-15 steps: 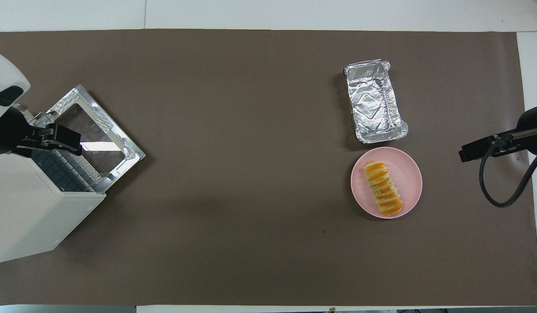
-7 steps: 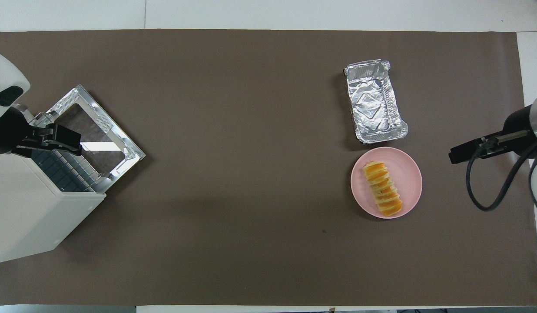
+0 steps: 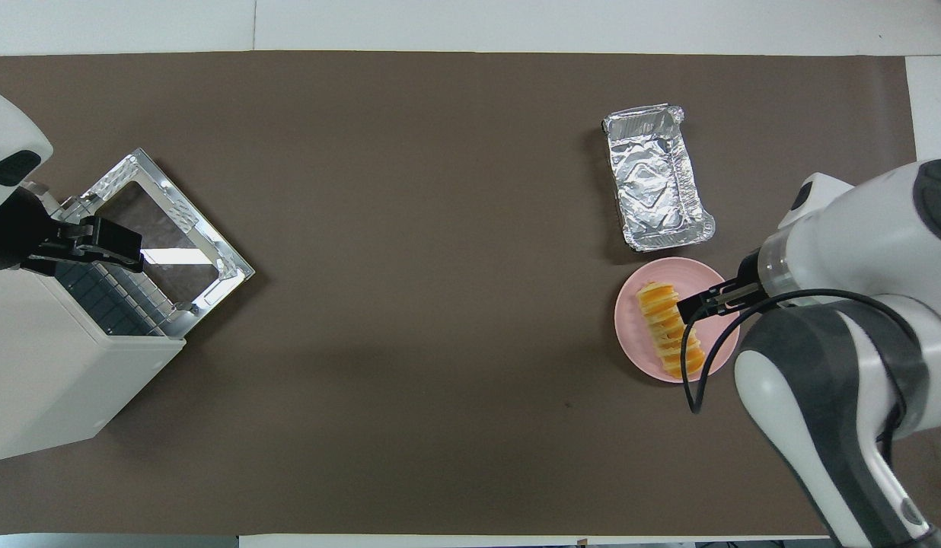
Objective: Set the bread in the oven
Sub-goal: 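Grasp the orange bread on the pink plate with the right gripper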
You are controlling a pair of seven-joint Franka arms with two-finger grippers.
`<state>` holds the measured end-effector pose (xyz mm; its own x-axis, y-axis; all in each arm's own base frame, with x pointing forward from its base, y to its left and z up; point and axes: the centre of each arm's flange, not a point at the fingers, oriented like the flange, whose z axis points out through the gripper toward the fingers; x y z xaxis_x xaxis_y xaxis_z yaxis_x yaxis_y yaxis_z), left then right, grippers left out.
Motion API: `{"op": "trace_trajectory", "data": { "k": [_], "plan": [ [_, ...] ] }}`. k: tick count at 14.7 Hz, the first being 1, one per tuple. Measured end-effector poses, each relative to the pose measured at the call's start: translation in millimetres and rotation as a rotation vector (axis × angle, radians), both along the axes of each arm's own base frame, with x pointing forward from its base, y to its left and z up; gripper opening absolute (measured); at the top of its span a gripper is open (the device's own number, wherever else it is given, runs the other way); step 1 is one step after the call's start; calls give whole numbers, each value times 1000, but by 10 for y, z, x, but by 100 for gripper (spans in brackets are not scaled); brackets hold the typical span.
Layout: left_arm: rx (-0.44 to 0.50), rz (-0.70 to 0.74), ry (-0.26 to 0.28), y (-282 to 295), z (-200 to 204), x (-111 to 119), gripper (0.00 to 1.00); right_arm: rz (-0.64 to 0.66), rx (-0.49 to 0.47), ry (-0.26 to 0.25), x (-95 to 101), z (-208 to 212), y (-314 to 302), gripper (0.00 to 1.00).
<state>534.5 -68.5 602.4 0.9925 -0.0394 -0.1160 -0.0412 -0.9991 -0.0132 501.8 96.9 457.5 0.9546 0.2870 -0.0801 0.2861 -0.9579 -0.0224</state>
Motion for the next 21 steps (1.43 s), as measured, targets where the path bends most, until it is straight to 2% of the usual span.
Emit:
{"op": "trace_trajectory", "data": {
  "k": [3, 6, 10, 16, 18, 19, 20, 21],
  "plan": [
    [0, 0, 0, 0, 0, 0, 100, 16, 10, -54, -83, -675, 152, 100],
    [0, 0, 0, 0, 0, 0, 100, 17, 18, -73, -63, -1090, 158, 100],
    [0, 0, 0, 0, 0, 0, 100, 11, 19, -76, -93, -1330, 104, 100],
    [0, 0, 0, 0, 0, 0, 100, 8, 15, -53, -160, -1440, 75, 98],
    [0, 0, 0, 0, 0, 0, 100, 1, 13, -46, -166, -1480, 37, 80],
    [0, 0, 0, 0, 0, 0, 100, -3, 13, -44, -162, -1489, 17, 80],
    [0, 0, 0, 0, 0, 0, 100, -5, 12, -44, -159, -1495, 5, 74],
    [0, 0, 0, 0, 0, 0, 100, -6, 12, -45, -156, -1494, 0, 63]
  ]
}}
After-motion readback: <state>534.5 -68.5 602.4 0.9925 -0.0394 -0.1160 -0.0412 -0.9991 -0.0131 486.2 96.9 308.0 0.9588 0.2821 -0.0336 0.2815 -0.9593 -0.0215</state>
